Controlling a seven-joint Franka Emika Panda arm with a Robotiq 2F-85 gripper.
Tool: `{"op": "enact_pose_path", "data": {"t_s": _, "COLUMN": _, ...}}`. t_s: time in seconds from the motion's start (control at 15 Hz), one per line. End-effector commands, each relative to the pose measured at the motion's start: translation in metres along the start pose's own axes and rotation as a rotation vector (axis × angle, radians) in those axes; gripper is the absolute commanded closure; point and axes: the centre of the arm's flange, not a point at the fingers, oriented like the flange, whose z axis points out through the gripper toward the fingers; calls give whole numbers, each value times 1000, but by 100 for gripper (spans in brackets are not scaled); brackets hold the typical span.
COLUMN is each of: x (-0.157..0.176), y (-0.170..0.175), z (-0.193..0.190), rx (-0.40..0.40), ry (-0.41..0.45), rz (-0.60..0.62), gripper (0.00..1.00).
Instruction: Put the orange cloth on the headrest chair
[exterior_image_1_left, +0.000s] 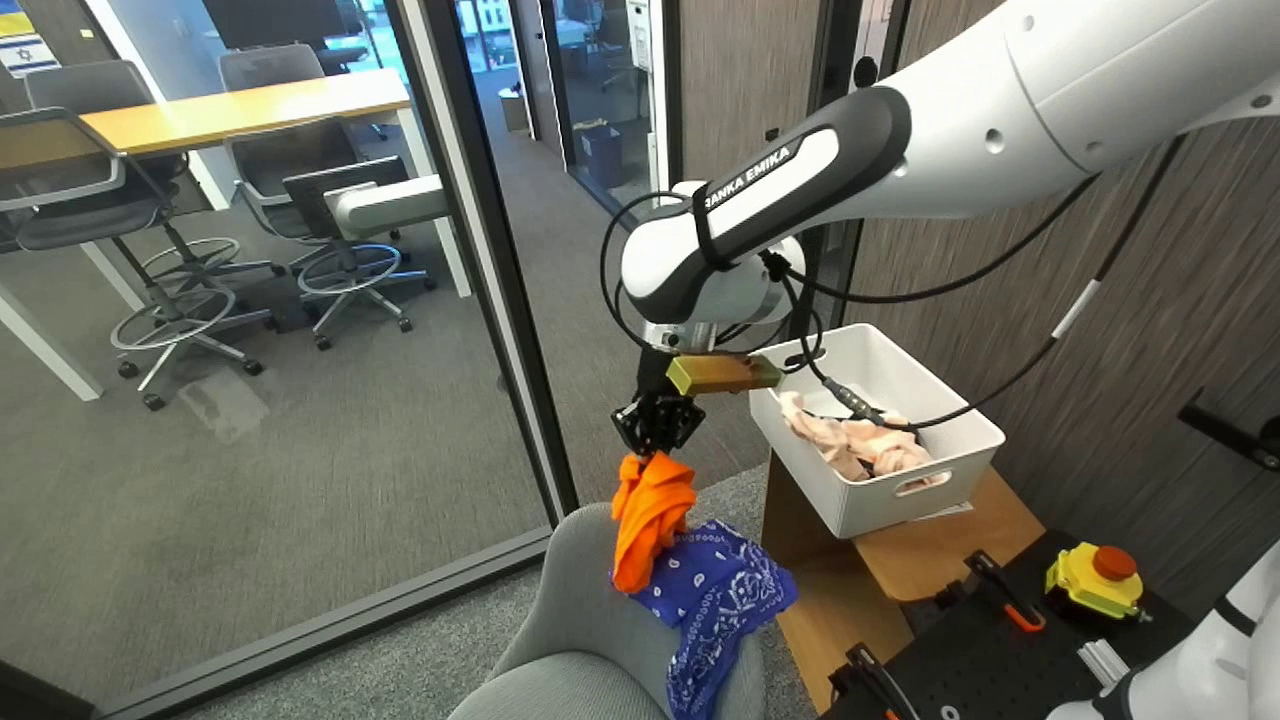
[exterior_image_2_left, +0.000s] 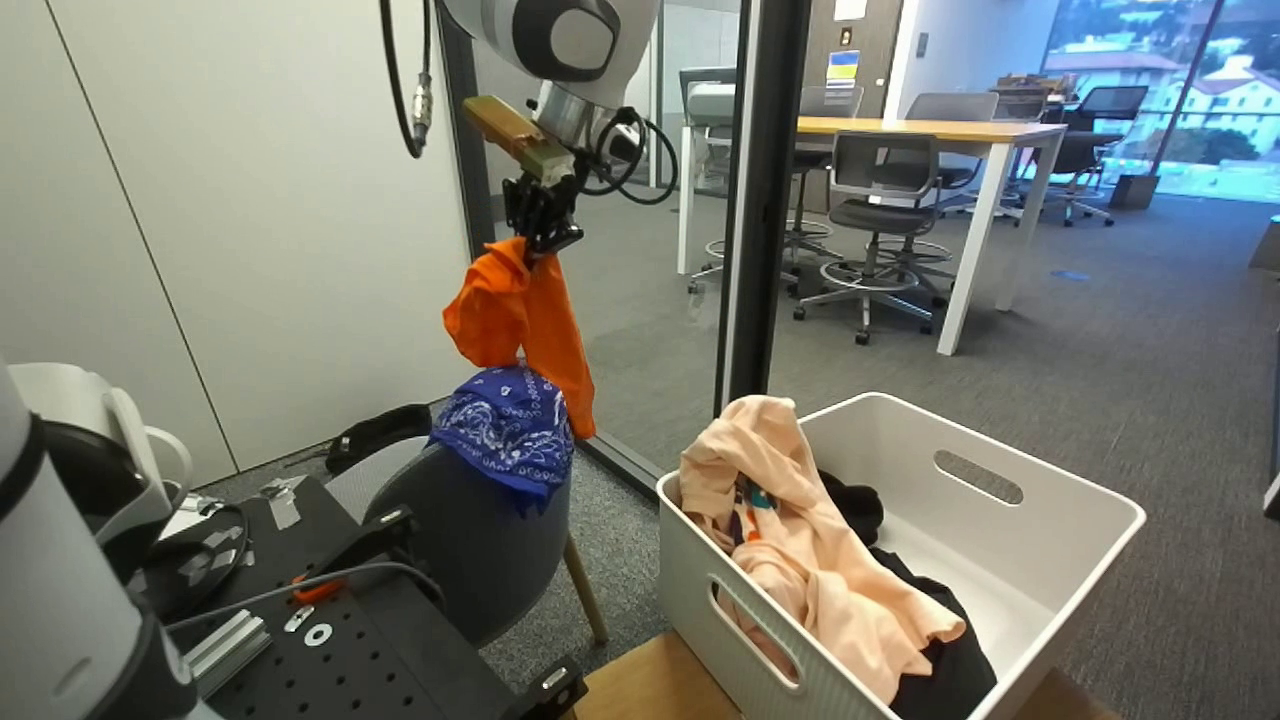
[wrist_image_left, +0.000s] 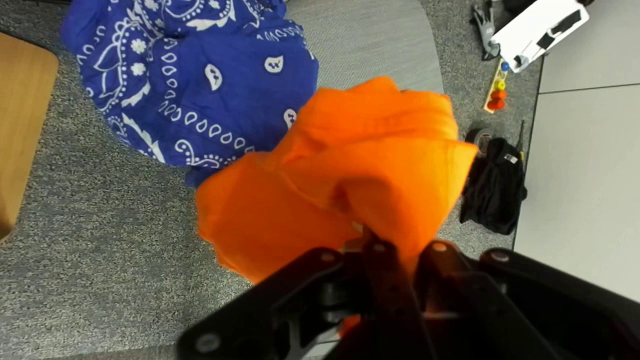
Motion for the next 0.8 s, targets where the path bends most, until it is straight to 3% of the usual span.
{"op": "enact_pose_path", "data": {"t_s": 0.0, "x": 35, "y": -9, "z": 7, "rx": -40, "ry": -2, "rz": -27, "gripper": 93}}
{"op": "enact_pose_path", "data": {"t_s": 0.73, "x": 59, "y": -5, "z": -9, "rx": -133, "ry": 46, "rz": -97, "gripper": 93}}
